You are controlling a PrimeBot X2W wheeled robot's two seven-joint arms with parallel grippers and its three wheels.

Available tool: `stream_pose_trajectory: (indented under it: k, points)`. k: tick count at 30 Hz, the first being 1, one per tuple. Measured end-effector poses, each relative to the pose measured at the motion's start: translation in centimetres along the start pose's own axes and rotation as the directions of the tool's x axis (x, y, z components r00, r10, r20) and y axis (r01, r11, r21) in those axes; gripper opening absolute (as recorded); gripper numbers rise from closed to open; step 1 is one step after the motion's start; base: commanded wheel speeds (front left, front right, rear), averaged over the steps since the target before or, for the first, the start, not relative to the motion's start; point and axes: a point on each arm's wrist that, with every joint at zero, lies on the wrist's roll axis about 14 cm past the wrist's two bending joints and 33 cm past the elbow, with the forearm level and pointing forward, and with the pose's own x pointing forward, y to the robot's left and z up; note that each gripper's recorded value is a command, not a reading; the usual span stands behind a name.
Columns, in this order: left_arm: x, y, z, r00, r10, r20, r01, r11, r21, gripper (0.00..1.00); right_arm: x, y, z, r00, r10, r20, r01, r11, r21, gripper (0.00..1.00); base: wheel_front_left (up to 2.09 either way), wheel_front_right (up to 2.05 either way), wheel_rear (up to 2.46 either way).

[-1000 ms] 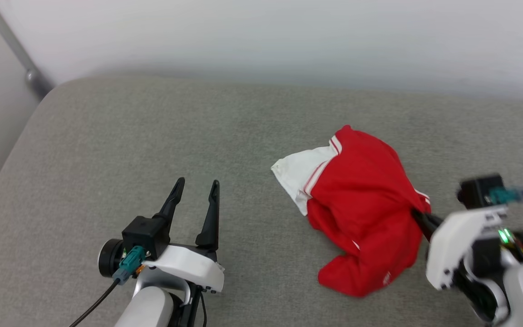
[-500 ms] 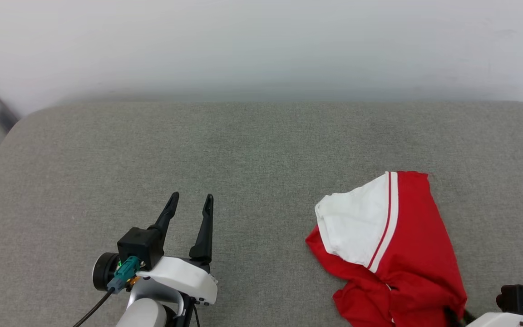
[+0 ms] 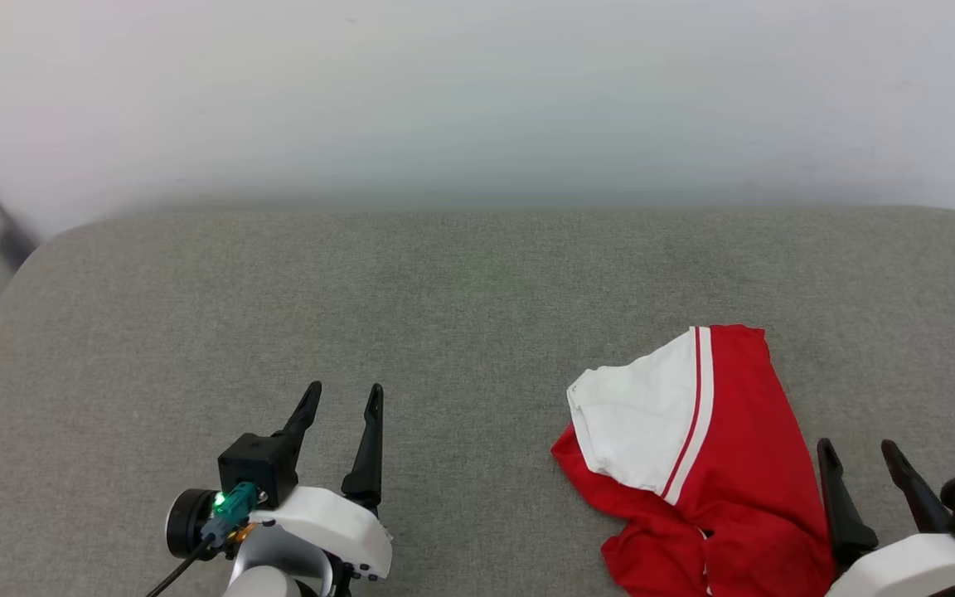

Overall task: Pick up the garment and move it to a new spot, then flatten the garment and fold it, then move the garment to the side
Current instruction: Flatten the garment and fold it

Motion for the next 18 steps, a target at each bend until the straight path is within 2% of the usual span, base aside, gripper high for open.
stream_pose_trajectory:
  k: [6, 12, 15, 16, 18]
  points:
    - [0.3, -1.5, -0.9, 0.998, -0.047, -0.051, 0.047, 0.999, 0.011, 1.00, -0.4, 1.2, 2.0, 0.997, 0.033, 0.063, -0.031, 0.999, -0.028, 1.00, 0.00, 0.00, 0.00]
    - [2.3, -4.8, -0.8, 0.982, -0.164, -0.090, 0.166, 0.986, 0.019, 1.00, -0.3, 1.5, 3.0, 0.995, 0.041, 0.088, -0.038, 0.998, -0.040, 1.00, 0.00, 0.00, 0.00]
    - [4.7, -8.2, -1.1, 0.947, -0.289, -0.142, 0.295, 0.955, 0.019, 1.00, 0.8, 2.1, 4.0, 0.992, 0.058, 0.116, -0.053, 0.997, -0.047, 1.00, 0.00, 0.00, 0.00]
    - [4.7, -8.2, -1.1, 0.947, -0.289, -0.142, 0.295, 0.955, 0.019, 1.00, 0.8, 2.1, 4.0, 0.992, 0.058, 0.116, -0.053, 0.997, -0.047, 1.00, 0.00, 0.00, 0.00]
    - [5.7, -9.8, -1.9, 0.918, -0.347, -0.191, 0.356, 0.934, 0.018, 1.00, 1.4, 2.4, 4.2, 0.990, 0.065, 0.122, -0.059, 0.997, -0.052, 1.00, 0.00, 0.00, 0.00]
